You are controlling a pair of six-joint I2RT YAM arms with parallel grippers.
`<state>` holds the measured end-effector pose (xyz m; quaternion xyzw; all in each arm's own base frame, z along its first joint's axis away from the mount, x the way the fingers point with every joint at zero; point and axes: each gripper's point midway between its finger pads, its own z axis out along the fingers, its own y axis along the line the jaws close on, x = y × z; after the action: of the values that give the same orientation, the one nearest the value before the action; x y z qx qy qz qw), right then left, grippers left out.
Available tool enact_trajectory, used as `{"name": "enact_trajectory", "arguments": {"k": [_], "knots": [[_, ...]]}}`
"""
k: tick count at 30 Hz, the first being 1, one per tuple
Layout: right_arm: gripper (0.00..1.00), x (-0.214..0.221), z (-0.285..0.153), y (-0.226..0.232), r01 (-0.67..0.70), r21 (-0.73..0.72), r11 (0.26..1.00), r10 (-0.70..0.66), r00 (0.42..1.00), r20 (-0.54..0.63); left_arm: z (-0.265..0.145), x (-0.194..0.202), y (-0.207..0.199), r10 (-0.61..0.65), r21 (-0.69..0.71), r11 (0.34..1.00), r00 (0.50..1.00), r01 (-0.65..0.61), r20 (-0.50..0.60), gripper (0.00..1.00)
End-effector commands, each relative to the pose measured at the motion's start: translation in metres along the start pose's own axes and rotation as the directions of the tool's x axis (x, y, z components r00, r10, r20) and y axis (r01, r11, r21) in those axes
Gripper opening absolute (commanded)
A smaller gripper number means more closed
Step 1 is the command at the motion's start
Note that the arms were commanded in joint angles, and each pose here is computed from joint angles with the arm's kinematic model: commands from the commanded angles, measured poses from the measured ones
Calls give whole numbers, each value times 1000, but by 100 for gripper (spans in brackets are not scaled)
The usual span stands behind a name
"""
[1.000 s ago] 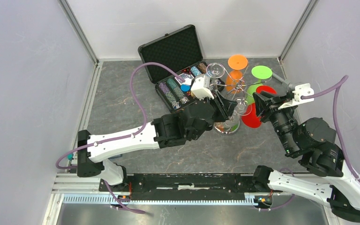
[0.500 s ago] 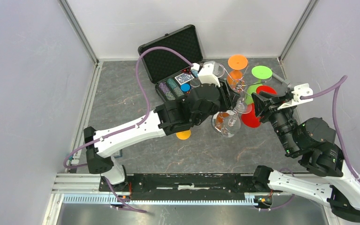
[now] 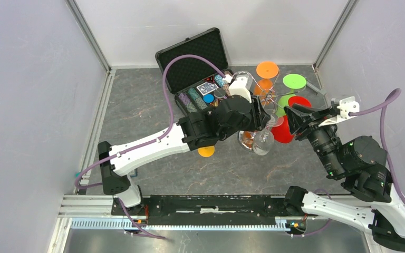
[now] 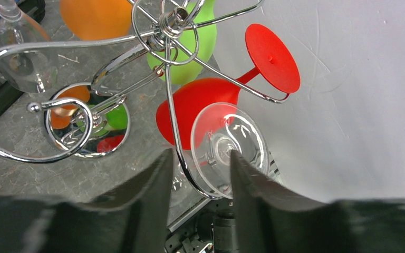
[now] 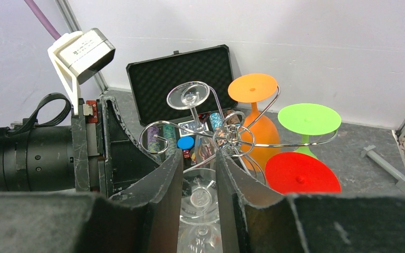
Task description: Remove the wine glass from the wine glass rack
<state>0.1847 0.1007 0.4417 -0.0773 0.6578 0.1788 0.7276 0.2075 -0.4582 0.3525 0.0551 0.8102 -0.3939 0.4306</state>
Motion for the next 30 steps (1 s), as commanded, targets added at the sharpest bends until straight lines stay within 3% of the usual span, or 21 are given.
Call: {"name": "enact_trajectory", "arguments": {"k": [1,5,12,22,30], "knots": [[34,-3,2,6,-20,-22,1000,21,1000,16,-12,-22,-9,14,12,1000,998,-15,54,55],[35,0,3,7,-16,-25,1000,16,1000,9,-19,-32,-5,37,-5,999,996,-37,85,55],[35,0,2,9,-24,-37,999,24,1000,11,-44,-51,-8,20,22,1000,992,-22,126,45],[35,1,3,11,-25,-41,999,25,1000,8,-39,-38,-26,-50,117,992,996,42,69,40],[35,3,4,9,-18,-32,999,18,1000,4,-30,-30,-27,-53,111,993,997,47,49,46]]}}
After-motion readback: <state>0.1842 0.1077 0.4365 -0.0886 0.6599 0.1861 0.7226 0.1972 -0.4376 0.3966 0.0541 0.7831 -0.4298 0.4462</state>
